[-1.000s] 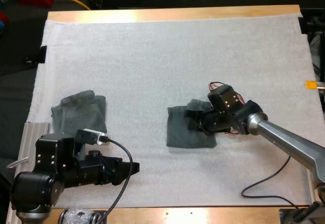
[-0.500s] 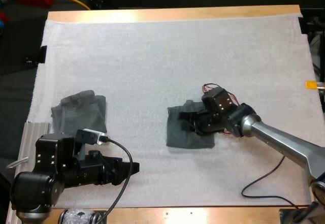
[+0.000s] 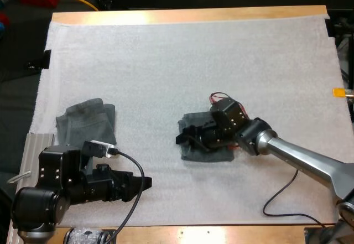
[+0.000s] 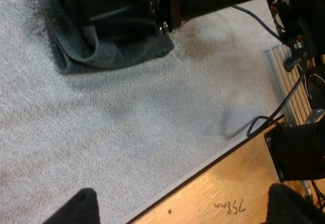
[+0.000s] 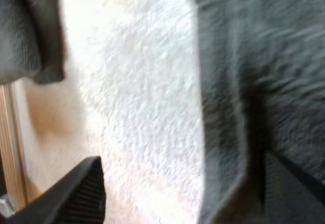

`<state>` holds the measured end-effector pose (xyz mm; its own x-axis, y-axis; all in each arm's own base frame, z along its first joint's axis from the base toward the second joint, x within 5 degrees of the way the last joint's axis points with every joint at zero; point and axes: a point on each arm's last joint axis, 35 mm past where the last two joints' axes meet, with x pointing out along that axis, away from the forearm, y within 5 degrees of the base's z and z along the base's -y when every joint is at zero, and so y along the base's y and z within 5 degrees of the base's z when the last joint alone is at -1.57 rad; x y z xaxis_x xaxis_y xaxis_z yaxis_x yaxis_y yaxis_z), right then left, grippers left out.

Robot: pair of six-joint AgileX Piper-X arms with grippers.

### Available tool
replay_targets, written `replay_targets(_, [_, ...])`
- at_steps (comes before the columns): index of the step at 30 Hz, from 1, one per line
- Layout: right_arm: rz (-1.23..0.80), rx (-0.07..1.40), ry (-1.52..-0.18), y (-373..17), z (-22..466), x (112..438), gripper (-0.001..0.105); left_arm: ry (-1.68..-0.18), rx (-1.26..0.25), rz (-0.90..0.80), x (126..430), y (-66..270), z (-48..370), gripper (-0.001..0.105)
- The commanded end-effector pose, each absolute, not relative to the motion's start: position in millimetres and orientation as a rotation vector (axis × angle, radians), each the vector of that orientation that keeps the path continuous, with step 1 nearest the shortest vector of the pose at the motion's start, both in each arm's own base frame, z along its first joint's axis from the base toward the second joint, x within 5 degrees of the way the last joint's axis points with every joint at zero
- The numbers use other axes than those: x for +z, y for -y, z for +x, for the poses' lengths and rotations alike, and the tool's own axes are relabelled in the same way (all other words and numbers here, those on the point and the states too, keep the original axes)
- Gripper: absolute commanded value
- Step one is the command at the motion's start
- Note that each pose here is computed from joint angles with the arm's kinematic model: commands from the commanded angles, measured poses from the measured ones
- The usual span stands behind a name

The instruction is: Pick towel from pile, fold and stack

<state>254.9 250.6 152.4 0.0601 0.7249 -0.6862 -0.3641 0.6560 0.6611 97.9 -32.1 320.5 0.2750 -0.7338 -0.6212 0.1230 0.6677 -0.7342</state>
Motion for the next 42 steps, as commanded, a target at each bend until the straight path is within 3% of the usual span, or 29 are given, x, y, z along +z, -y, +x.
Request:
replay_targets(1, [0.350,0.876,-1.259,-255,253,154,0.063,-1.156,-0.642,-0.639,321,32,97,0.065])
replay_targets(9, [0.339,0.851,-1.265,-261,247,152,0.063,-1.156,-0.642,-0.640,321,32,97,0.065])
replay_targets(18, [0.338,0.931,-1.301,-262,245,148,0.063,-1.156,-0.642,-0.640,321,32,97,0.065])
replay_targets(34, [0.023,0.802,-1.156,-227,222,212,0.063,-1.141,-0.653,-0.623,322,32,98,0.065])
replay_targets(42, [0.005,0.812,-1.080,-212,207,248,0.063,-1.122,-0.660,-0.614,323,32,99,0.065])
